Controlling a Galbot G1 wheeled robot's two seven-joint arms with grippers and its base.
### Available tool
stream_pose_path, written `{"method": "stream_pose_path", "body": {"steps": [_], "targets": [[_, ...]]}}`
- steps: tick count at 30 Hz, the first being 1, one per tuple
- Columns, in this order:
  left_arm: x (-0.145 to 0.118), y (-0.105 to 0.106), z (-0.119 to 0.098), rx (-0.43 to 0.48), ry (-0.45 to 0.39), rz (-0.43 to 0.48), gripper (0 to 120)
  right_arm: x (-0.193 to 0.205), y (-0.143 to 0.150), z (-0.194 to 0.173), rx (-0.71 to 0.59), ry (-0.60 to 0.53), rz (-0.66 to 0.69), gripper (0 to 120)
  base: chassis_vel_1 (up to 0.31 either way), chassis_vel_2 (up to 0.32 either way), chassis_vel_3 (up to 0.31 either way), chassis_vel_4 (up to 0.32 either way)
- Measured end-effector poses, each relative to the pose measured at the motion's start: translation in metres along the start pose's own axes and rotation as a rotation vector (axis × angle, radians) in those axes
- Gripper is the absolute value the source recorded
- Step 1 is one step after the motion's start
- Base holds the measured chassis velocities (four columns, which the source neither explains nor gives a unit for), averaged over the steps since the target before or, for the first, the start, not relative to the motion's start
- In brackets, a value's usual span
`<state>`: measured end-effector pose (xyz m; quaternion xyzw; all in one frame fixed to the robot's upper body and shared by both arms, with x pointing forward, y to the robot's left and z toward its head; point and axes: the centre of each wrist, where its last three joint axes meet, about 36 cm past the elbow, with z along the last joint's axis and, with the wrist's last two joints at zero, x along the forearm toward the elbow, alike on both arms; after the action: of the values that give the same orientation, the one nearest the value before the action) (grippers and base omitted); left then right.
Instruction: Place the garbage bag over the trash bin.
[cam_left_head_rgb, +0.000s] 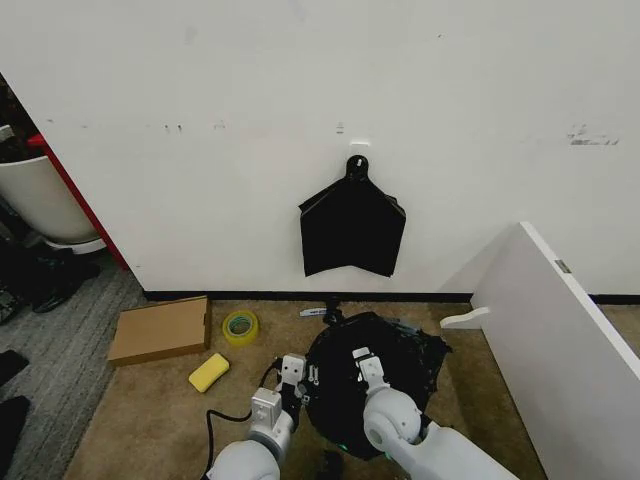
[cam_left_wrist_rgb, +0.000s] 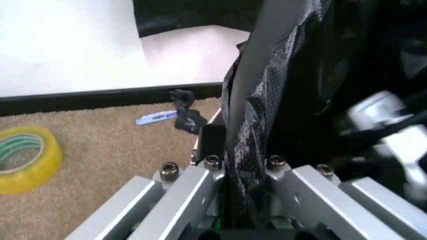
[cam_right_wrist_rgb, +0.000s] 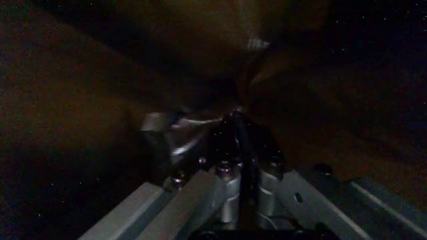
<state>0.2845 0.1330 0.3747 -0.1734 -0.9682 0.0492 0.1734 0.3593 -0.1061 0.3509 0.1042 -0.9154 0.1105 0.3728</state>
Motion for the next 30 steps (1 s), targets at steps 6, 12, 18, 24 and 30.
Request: {"method": "stream_pose_path", "body": {"steps": [6,12,18,24,30], "targets": [[0.000,-0.002,0.000,0.011,0.002,0.011,0,0.024,0.009,-0.006,-0.003,-0.031,-0.077,0,0.000,0.000,0.000,0.000],[0.007,-0.003,-0.002,0.014,-0.005,0.048,0,0.003,0.013,-0.003,-0.014,-0.005,-0.067,0,0.000,0.000,0.000,0.000],[0.010,-0.002,-0.005,0.024,-0.008,0.059,0,-0.011,0.006,0.006,-0.007,0.017,-0.033,0,0.000,0.000,0.000,0.000],[0.010,-0.002,-0.006,0.026,-0.009,0.067,0,-0.010,0.002,0.009,0.016,-0.001,-0.005,0,0.000,0.000,0.000,0.000],[0.008,-0.002,-0.006,0.033,-0.006,0.073,0,0.008,0.008,0.002,-0.002,-0.031,-0.074,0,0.000,0.000,0.000,0.000]]}}
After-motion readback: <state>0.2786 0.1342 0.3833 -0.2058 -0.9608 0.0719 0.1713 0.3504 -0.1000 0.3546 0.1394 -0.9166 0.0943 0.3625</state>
